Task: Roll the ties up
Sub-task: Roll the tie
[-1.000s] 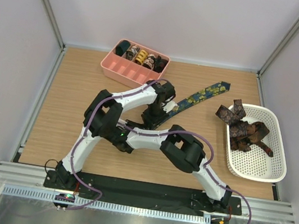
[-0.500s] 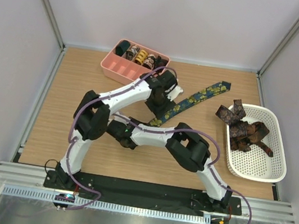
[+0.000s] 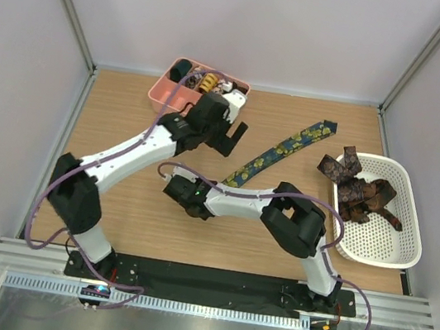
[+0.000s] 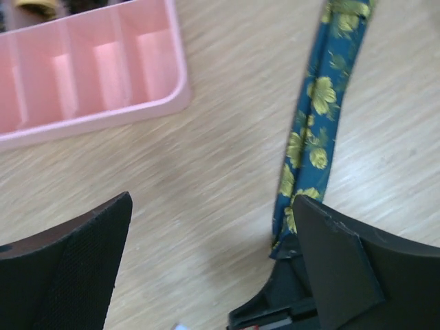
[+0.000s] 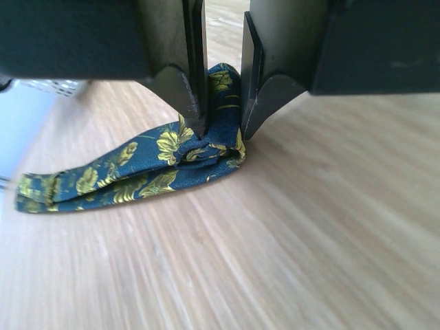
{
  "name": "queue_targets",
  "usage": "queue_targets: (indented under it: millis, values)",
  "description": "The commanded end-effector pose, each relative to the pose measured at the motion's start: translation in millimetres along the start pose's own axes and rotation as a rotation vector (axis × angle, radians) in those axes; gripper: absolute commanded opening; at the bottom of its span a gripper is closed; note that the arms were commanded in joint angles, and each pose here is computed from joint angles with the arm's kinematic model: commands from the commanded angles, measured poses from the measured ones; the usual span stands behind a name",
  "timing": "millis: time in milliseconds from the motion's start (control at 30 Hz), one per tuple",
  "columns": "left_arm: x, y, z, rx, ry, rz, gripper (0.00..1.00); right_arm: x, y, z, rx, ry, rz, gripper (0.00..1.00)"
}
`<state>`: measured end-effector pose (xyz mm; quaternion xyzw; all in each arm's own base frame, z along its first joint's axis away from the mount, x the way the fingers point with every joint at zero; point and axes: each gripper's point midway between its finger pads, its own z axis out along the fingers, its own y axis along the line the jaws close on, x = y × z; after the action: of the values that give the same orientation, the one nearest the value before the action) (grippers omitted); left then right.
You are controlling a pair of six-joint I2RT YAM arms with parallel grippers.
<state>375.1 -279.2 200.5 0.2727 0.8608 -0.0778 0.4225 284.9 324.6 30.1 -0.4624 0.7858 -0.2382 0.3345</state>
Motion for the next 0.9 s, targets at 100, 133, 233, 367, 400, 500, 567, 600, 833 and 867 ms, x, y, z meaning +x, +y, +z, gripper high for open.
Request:
queue_targets:
  millis: [100,133,233,367,400,500,567,600,833,867]
  values:
    - [-41.0,68.6,-44.7,-0.175,-0.379,-0.343,1.00,-4.8,26.7,-19.4,-0.278,-0.076,0.168,0.01]
    - [-39.6,74.3,-48.6,-0.174,-0.401,-0.380,1.00,-6.9,29.5,-20.6,-0.313,-0.091,0.183,0.01]
    - [-25.9,94.4,-53.3,-0.181,-0.436,-0.540,1.00,-6.1,29.7,-24.1,-0.384,-0.112,0.243,0.01]
    - [-11.5,102.4,-55.4,-0.148,-0.427,-0.682,1.00,-1.9,28.8,-25.8,-0.468,-0.124,0.291,0.01]
    - [-4.7,102.1,-56.6,-0.148,-0.427,-0.700,1.00,-1.1,28.6,-25.9,-0.485,-0.125,0.299,0.01]
    - [8.0,102.0,-57.2,-0.148,-0.455,-0.752,1.00,0.1,24.0,-27.6,-0.535,-0.141,0.338,0.01]
    - [10.8,103.5,-65.5,-0.152,-0.492,-0.770,1.00,-0.7,17.7,-28.9,-0.564,-0.161,0.374,0.01]
    - [16.3,106.1,-69.8,-0.165,-0.513,-0.791,1.00,-3.3,19.4,-31.8,-0.607,-0.176,0.389,0.01]
    - [36.5,96.6,-75.7,-0.132,-0.515,-0.726,1.00,-7.2,13.8,-39.9,-0.836,-0.220,0.498,0.01]
    - [40.6,95.2,-74.2,-0.128,-0.507,-0.716,1.00,-7.8,12.9,-40.5,-0.858,-0.219,0.513,0.01]
